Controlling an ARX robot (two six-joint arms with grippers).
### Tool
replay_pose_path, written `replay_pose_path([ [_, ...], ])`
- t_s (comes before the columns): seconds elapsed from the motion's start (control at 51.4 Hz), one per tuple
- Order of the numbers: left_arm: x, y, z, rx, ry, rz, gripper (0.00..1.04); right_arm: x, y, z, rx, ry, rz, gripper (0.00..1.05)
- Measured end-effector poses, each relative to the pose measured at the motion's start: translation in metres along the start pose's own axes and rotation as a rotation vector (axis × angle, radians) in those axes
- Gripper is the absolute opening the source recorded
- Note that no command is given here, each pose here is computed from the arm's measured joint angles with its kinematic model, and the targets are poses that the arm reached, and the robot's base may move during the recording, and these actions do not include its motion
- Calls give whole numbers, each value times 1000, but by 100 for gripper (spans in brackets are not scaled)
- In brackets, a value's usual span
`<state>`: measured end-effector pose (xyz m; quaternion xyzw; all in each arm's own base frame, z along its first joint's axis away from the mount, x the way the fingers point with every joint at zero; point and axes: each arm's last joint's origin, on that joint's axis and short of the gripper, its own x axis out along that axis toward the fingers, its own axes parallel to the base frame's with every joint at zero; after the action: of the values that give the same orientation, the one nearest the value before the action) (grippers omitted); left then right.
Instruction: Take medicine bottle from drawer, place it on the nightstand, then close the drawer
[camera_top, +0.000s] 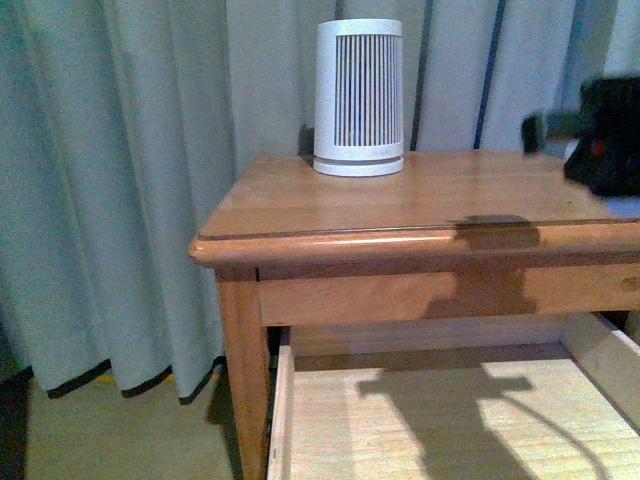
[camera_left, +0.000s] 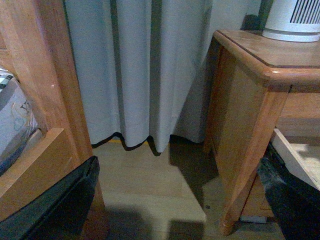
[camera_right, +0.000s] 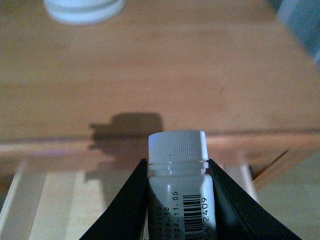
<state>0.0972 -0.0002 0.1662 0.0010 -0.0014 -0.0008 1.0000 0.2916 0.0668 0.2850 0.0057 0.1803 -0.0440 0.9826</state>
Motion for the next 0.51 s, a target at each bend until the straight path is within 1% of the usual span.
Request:
replay_pose_path([
  [0.039,0,0,0,0,0,0,98,2,-7,15,-11,-50,-34,30],
  [0.097,0,0,0,0,0,0,98,9,-16,30,-10,-77,-66,30],
  [0.175,0,0,0,0,0,0,98,23,-28,46,-6,-98,-112,30],
  [0.253,0,0,0,0,0,0,98,44,-38,55,2,-82,-144,30],
  [0.389,0,0,0,0,0,0,98,84,-47,60,19,-47,-175,30],
  [0.506,0,0,0,0,0,0,98,118,-52,54,45,-9,-193,30],
])
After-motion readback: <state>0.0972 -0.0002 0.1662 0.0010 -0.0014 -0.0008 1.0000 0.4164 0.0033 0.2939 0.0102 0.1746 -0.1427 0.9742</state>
